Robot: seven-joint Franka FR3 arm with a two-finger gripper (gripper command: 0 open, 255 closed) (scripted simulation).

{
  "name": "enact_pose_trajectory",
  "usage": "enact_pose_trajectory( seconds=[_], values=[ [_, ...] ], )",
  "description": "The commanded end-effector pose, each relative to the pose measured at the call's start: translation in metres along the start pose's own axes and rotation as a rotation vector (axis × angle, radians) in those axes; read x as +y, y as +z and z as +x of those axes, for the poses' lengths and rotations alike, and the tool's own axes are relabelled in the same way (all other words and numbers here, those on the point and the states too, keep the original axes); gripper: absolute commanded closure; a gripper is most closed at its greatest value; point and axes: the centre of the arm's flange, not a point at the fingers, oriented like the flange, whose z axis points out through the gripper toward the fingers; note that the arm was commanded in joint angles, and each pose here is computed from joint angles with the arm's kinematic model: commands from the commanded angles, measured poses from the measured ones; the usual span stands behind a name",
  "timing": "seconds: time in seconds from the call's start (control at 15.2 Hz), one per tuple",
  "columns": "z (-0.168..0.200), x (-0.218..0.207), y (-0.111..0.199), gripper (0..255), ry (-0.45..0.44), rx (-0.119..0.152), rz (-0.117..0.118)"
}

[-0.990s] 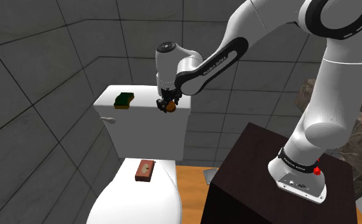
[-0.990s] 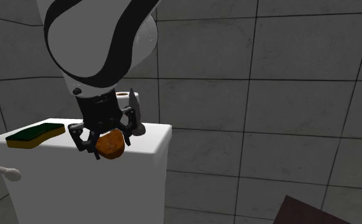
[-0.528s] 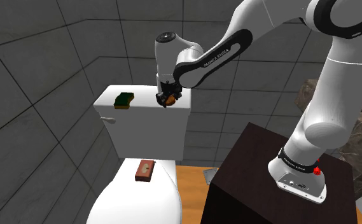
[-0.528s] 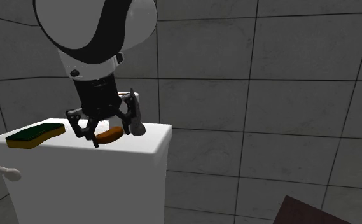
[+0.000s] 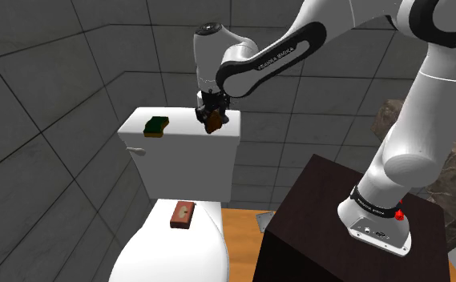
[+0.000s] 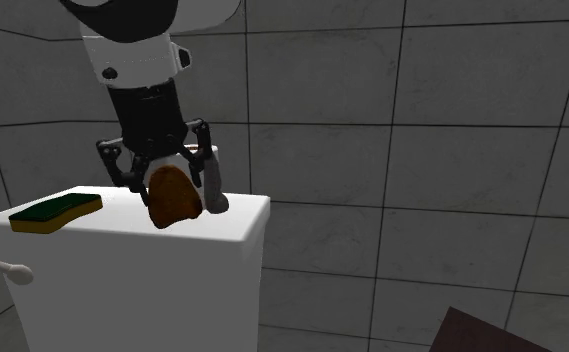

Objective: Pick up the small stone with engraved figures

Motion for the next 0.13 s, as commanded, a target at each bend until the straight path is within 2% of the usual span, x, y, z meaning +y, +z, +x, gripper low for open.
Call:
enact_pose_trajectory(
  seconds=[0.0, 0.07],
  values=[
    [0.0017, 0.0011, -0.0056, 255, 0.000, 0.000, 0.000],
    [0.0017, 0.0011, -0.0056, 255, 0.000, 0.000, 0.000]
  ],
)
